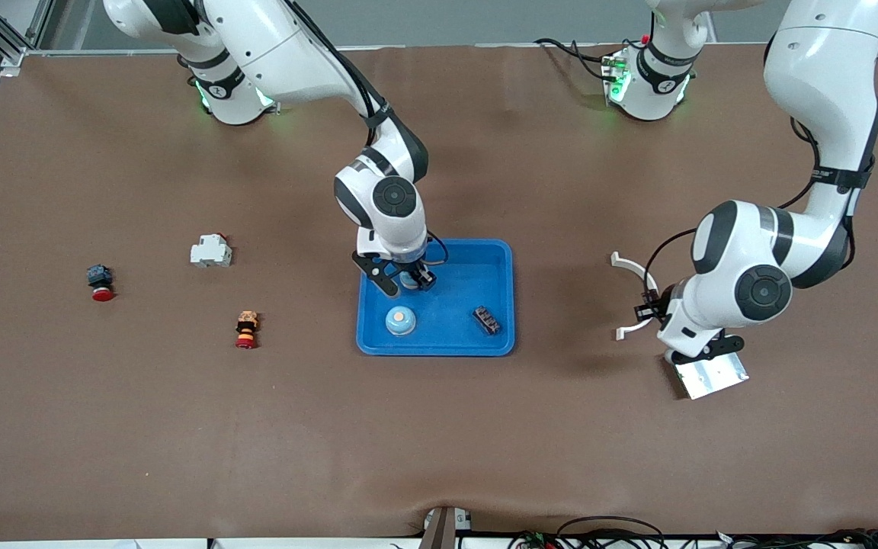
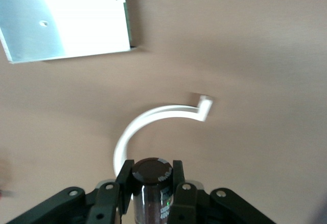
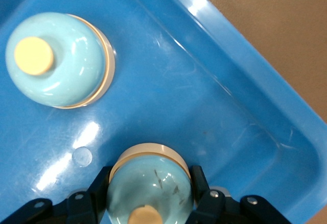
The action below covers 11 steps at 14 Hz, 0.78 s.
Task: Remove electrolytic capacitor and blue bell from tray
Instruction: 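Set the capacitor beside the arc while the right gripper carries the bell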
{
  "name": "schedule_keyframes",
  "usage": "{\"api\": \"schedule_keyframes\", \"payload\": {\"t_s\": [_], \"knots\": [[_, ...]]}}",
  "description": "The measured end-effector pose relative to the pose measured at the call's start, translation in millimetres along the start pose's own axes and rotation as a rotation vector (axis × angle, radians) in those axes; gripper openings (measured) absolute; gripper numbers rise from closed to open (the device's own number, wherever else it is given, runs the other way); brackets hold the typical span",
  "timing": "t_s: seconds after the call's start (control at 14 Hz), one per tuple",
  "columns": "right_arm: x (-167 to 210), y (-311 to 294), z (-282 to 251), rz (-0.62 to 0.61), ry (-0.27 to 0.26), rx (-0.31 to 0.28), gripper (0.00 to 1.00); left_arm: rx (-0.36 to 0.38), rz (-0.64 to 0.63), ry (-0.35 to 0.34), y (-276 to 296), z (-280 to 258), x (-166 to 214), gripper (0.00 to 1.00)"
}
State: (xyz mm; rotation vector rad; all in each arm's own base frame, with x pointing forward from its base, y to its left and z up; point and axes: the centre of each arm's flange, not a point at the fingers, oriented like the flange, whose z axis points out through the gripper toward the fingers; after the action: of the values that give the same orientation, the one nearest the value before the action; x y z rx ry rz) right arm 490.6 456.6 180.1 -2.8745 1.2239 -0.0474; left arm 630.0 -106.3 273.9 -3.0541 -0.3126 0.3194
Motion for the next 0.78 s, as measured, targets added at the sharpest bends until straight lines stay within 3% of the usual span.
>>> {"api": "schedule_keyframes", "payload": {"t_s": [0.29, 0.64, 0.78], "knots": [[12, -15, -19, 0.015, 0.007, 0.021, 0.67, 0.029, 0.071, 0.020, -27, 11, 7, 0.34], [74, -11, -58, -0.119, -0.002, -0.099, 0.67, 0.023, 0.124, 0.069, -38, 34, 7, 0.34], [106, -2, -85, -0.170, -0.012, -0.112, 0.67, 0.036, 0.139, 0.076, -47, 43, 6, 0.34]]}}
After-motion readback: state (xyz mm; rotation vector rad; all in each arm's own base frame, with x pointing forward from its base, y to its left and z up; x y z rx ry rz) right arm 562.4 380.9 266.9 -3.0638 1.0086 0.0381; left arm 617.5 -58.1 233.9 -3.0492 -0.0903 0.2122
